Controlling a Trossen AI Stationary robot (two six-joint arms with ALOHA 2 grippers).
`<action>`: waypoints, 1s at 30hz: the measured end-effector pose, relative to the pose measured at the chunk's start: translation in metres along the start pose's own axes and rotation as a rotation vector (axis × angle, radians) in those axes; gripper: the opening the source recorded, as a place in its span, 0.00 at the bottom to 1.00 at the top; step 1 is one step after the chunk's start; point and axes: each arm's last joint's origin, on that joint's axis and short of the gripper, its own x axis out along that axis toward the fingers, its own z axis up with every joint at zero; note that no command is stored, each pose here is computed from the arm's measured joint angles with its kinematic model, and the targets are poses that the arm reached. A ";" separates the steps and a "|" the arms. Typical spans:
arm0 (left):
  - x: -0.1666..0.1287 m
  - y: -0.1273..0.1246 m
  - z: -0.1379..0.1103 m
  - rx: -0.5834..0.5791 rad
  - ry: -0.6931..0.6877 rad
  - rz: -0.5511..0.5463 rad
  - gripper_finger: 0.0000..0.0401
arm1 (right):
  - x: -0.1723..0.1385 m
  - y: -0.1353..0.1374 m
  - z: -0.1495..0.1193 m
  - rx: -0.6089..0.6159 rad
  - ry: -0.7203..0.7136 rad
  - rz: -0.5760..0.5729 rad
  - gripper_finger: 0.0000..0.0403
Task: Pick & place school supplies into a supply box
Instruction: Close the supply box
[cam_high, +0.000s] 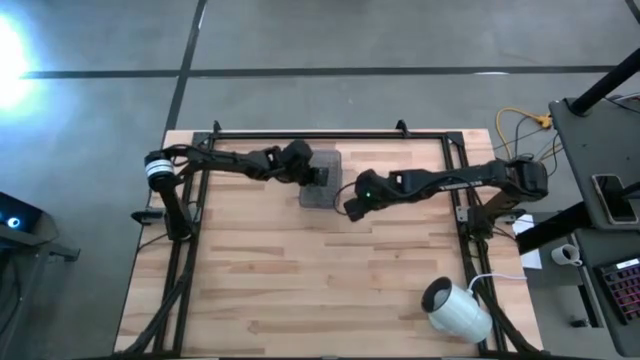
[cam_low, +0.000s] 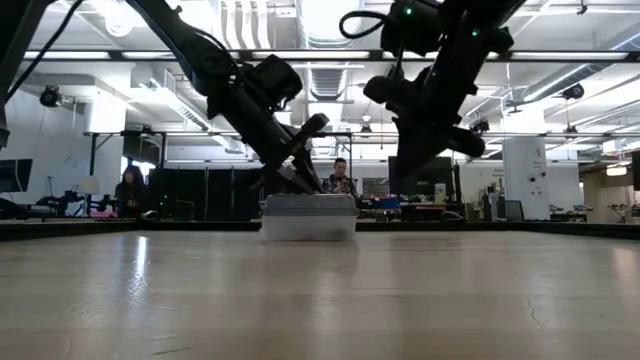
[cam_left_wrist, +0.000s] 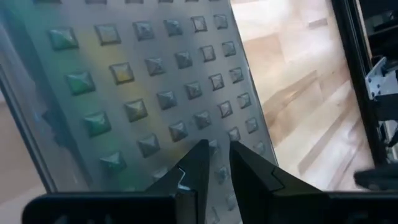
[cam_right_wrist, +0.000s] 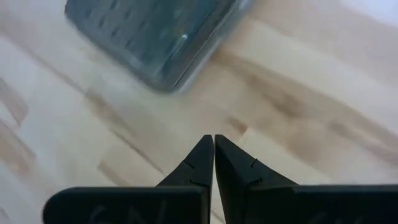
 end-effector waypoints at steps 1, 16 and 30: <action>0.001 0.002 -0.002 -0.016 0.005 0.006 0.13 | -0.001 -0.003 0.004 0.021 -0.006 -0.002 0.02; -0.018 -0.010 -0.014 -0.001 0.021 -0.012 0.13 | 0.046 -0.018 0.052 0.184 0.014 0.126 0.02; -0.018 -0.016 -0.026 0.023 0.053 -0.014 0.13 | 0.080 -0.023 0.059 0.174 0.032 0.064 0.02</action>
